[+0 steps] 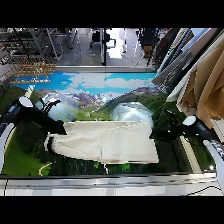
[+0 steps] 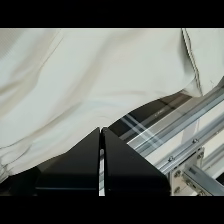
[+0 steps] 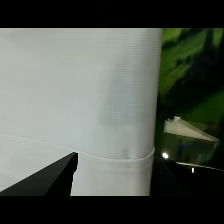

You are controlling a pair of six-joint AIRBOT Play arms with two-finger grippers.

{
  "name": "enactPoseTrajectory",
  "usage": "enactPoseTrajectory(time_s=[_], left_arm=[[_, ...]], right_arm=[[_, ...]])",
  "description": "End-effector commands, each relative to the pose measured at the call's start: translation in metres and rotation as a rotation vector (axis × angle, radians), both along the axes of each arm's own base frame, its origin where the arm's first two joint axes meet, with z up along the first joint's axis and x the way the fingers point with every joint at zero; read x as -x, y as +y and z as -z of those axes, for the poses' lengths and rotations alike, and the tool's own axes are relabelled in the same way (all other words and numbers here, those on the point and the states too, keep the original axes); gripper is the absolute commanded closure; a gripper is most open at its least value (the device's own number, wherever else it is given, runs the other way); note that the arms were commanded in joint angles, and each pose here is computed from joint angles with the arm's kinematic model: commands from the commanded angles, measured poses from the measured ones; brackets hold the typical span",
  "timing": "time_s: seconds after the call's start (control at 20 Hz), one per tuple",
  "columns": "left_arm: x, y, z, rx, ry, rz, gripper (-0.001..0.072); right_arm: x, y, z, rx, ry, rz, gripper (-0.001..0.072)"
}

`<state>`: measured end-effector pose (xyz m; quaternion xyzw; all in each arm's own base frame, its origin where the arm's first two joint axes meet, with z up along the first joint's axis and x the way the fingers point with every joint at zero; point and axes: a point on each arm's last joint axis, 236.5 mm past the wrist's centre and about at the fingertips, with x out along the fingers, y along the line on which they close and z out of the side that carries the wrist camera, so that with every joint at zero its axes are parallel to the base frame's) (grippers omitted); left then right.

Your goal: Fold the clothes and pants, and hang the long-sleeved shirts on hangers.

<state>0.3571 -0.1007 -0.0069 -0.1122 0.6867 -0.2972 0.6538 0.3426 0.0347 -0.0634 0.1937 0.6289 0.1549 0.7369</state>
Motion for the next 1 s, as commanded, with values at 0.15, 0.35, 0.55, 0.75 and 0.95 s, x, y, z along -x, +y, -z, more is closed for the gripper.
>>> enactPoseTrajectory(time_s=[0.15,0.35,0.55,0.75,0.95], left_arm=[[0.000,-0.016,0.001,-0.004,-0.021,0.035,0.0689],[0.003,-0.027,0.002,-0.012,-0.024,0.070,0.0689],[0.005,-0.035,0.014,-0.019,-0.028,0.070,0.0690],[0.019,-0.074,0.046,0.022,-0.025,0.117,0.0690],[0.023,-0.132,0.067,0.134,-0.045,0.190,0.0689]], right_arm=[[-0.007,0.013,0.029,-0.235,-0.071,-0.069,0.0138],[-0.019,0.027,0.018,-0.183,-0.115,-0.177,0.0697],[-0.014,-0.154,-0.026,0.547,-0.008,0.126,0.0698],[0.010,-0.193,-0.100,0.649,-0.054,0.279,0.0699],[0.001,-0.106,-0.139,0.519,-0.131,0.190,0.0699]])
